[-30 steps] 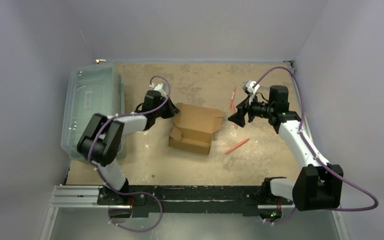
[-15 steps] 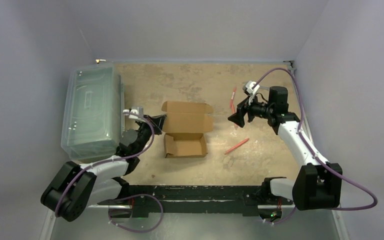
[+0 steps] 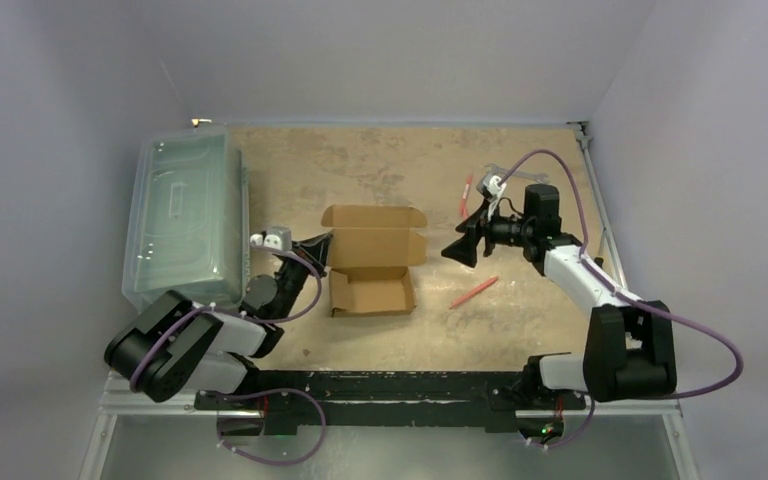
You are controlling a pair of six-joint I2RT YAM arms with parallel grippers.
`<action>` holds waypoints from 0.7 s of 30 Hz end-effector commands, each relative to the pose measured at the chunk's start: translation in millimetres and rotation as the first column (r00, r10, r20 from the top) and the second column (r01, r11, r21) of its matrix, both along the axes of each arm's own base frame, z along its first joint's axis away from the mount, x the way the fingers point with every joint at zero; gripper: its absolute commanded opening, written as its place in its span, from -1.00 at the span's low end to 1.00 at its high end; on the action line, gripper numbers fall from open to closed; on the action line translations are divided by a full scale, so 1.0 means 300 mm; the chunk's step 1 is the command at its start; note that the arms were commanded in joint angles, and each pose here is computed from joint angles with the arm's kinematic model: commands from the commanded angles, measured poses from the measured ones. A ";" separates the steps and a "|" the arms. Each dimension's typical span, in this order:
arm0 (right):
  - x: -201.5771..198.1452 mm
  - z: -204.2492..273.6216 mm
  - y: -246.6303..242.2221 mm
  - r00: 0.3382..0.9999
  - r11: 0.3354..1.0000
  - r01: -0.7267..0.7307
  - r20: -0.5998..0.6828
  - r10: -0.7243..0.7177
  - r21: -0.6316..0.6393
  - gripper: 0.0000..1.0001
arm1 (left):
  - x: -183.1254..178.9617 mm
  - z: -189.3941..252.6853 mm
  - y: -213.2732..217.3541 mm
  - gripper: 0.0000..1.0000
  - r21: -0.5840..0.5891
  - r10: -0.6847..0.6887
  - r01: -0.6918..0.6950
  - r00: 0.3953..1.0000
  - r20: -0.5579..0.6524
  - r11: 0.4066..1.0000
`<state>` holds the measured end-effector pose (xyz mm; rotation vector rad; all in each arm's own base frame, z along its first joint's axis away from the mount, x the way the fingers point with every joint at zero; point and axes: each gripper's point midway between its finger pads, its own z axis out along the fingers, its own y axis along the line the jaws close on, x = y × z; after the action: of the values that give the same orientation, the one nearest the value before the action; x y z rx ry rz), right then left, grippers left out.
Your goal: Fold the paper box
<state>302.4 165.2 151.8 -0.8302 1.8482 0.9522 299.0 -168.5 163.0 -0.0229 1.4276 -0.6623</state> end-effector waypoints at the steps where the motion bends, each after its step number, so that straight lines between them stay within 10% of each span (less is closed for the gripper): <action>1: 0.004 0.045 0.073 0.998 0.991 -0.068 0.007 0.068 0.111 0.88 | 0.000 0.206 -0.044 -1.00 -0.080 -0.033 0.053 0.972 0.233 0.995; 21: 0.063 0.074 0.204 0.988 0.974 -0.125 -0.067 0.140 0.190 0.56 | -0.027 0.240 -0.168 -1.00 -0.067 -0.181 0.204 0.949 0.257 0.977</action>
<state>313.9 218.4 143.6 -0.7788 1.8604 1.2237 300.5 -213.0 167.5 0.1272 1.4173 -0.7620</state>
